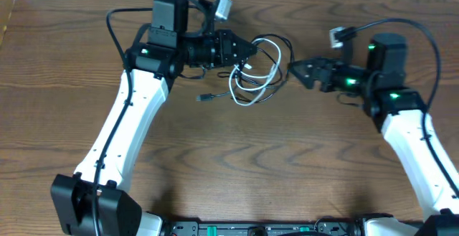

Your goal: Untangle cables

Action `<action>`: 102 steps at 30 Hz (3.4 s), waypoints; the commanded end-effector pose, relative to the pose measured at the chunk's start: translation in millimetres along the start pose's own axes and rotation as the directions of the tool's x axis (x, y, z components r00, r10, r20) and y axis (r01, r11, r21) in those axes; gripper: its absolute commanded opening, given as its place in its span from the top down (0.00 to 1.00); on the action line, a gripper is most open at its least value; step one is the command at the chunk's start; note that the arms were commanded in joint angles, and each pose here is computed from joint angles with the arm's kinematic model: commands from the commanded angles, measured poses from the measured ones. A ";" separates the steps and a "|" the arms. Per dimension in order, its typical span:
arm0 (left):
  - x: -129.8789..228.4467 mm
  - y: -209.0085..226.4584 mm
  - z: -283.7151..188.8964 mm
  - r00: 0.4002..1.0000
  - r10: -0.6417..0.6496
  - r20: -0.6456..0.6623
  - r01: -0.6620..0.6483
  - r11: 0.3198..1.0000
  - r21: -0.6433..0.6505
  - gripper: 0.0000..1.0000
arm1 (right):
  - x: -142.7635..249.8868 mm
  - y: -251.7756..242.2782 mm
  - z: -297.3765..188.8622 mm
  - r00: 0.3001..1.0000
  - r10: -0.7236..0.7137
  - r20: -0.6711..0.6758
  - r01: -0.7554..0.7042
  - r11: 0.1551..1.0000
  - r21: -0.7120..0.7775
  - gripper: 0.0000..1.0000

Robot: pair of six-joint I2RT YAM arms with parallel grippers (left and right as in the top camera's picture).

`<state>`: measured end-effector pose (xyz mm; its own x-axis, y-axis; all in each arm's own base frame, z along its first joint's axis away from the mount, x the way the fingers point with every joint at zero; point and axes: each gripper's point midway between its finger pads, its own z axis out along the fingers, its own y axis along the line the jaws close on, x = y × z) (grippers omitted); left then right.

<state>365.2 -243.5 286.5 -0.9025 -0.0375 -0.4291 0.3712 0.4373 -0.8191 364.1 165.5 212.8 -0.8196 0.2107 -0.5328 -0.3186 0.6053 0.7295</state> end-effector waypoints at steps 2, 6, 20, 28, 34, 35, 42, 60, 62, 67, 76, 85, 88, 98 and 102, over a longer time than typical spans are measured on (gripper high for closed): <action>1.2 -13.0 0.7 0.998 0.056 0.005 -0.056 0.998 0.003 0.93 | 5.7 -34.6 24.2 0.996 0.080 0.038 -0.086 0.971 0.224 0.26; 0.6 -12.4 0.1 0.995 0.100 0.007 -0.100 0.995 0.001 0.93 | 26.9 -120.7 2.0 0.966 0.206 0.157 -0.259 0.736 0.626 0.54; -35.2 54.9 -49.9 0.986 0.054 0.159 -0.015 0.972 -0.235 0.93 | 63.6 -207.6 -96.8 0.926 0.333 0.178 -0.307 0.389 0.869 0.99; -18.1 87.6 -65.2 0.991 -0.010 0.130 0.057 0.930 -0.364 0.92 | 52.4 -161.2 -45.2 0.968 0.233 -0.092 -0.140 0.808 0.573 0.99; -4.2 76.5 -47.8 0.998 0.017 0.061 0.006 0.937 -0.349 0.93 | 25.3 -63.3 -13.8 0.984 0.084 -0.158 -0.075 0.995 0.064 0.99; -2.2 73.6 -44.1 0.998 0.021 0.051 -0.002 0.939 -0.344 0.92 | 19.7 -55.9 -13.1 0.984 0.098 -0.150 -0.092 0.995 0.044 0.99; 20.9 47.4 -7.3 0.997 0.066 -0.048 -0.078 0.952 -0.296 0.37 | -11.4 -54.1 -12.6 0.919 0.394 -0.029 -0.388 0.914 0.116 0.99; 66.4 79.3 92.4 0.953 0.136 -0.269 -0.210 0.940 -0.268 0.33 | -30.3 -22.5 -5.2 0.911 0.411 -0.032 -0.412 0.911 -0.028 0.99; 69.7 80.6 101.5 0.938 0.187 -0.291 -0.262 0.933 -0.245 0.33 | -31.6 -23.4 -7.6 0.910 0.414 -0.031 -0.415 0.909 -0.034 0.99; 86.5 76.1 124.9 0.873 0.333 -0.356 -0.408 0.899 -0.157 0.35 | -35.8 -26.7 -15.3 0.905 0.425 -0.027 -0.425 0.903 -0.053 0.99; 85.1 74.6 169.8 0.803 0.504 -0.318 -0.555 0.827 -0.090 0.51 | -35.8 -24.6 -17.6 0.906 0.421 -0.038 -0.423 0.903 -0.071 0.99; 58.6 88.5 158.1 0.863 0.435 -0.255 -0.485 0.856 -0.179 0.93 | -36.7 -50.8 -23.8 0.910 0.413 0.028 -0.413 0.910 0.026 0.97; 39.5 75.6 136.1 0.927 0.330 -0.177 -0.364 0.905 -0.220 0.93 | -33.7 -83.7 -30.8 0.896 0.430 0.109 -0.443 0.879 0.176 0.76; 50.9 67.3 101.2 0.981 0.067 -0.180 -0.112 0.961 -0.254 0.92 | -17.2 -109.7 -36.7 0.901 0.414 0.127 -0.432 0.838 0.333 0.26; 61.5 79.9 104.8 0.977 0.015 -0.213 -0.076 0.957 -0.279 0.92 | 1.4 -123.0 -37.4 0.896 0.427 0.123 -0.435 0.786 0.439 0.27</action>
<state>362.5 -303.1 164.2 -0.8974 0.1779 -0.4037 0.4115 0.6674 -0.6207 386.9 69.4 146.8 -0.8160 0.5508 -0.1755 0.2974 0.6603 0.6896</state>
